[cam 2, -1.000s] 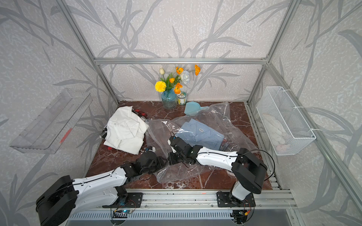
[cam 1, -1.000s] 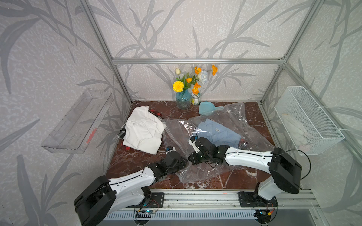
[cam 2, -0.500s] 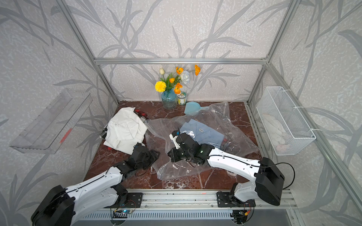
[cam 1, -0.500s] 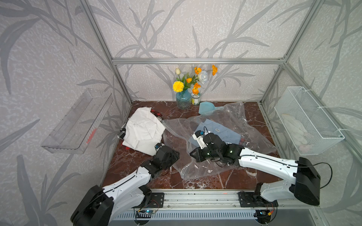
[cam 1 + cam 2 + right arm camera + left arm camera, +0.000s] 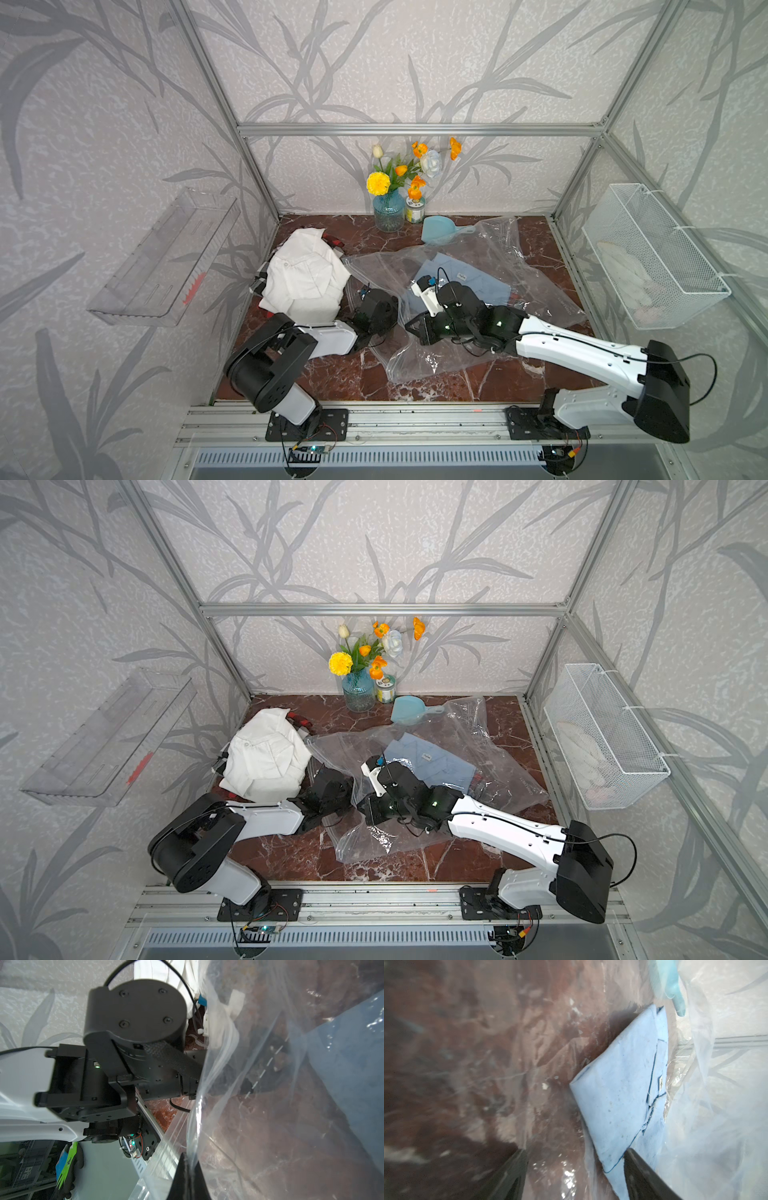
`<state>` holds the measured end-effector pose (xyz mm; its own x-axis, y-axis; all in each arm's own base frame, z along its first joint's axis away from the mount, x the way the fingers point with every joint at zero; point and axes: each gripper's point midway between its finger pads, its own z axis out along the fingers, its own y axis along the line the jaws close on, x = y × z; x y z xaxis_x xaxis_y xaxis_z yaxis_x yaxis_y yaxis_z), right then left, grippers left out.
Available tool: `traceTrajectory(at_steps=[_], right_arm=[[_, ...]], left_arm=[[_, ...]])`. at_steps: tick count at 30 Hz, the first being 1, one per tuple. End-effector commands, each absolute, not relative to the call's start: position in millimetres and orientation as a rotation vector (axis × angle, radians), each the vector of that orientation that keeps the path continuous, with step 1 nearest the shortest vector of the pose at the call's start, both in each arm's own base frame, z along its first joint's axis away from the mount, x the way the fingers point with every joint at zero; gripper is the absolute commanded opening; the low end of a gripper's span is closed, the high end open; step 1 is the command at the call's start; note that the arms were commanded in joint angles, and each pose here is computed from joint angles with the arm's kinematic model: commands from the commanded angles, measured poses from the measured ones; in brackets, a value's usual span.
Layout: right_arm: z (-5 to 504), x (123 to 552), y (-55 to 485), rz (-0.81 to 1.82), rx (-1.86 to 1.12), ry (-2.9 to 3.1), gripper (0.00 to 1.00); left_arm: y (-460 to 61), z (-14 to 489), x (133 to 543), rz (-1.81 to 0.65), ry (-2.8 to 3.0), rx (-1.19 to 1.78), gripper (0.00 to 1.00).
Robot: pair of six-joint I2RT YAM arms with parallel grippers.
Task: Take the shirt out of the vacuum bag
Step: Take out the shirt from the vacuum bag.
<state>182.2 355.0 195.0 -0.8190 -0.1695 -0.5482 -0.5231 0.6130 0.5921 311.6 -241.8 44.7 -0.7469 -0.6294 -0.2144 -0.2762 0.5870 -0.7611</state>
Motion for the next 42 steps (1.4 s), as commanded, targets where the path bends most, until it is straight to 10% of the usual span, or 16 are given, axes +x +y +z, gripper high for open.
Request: traceTrajectory(at_steps=[1,13,23,30,42], right_arm=[[210,176,354,1.116,-0.57,2.349,0.0],[212,174,352,1.13,-0.575,2.331,0.0],[206,175,347,1.109,-0.562,2.336,0.0],[195,189,324,1.047,-0.481,2.352,0.71],[160,243,215,0.831,-0.106,2.452,0.88]], left_arm=[[-255,49,329,-1.066,2.265,-0.743,0.75],[-256,12,350,-0.932,2.189,-0.871,0.7],[-254,15,359,-0.87,2.165,-0.845,0.0],[-257,56,361,-0.89,2.159,-0.714,0.0],[-269,108,352,-0.961,2.177,-0.552,0.0]])
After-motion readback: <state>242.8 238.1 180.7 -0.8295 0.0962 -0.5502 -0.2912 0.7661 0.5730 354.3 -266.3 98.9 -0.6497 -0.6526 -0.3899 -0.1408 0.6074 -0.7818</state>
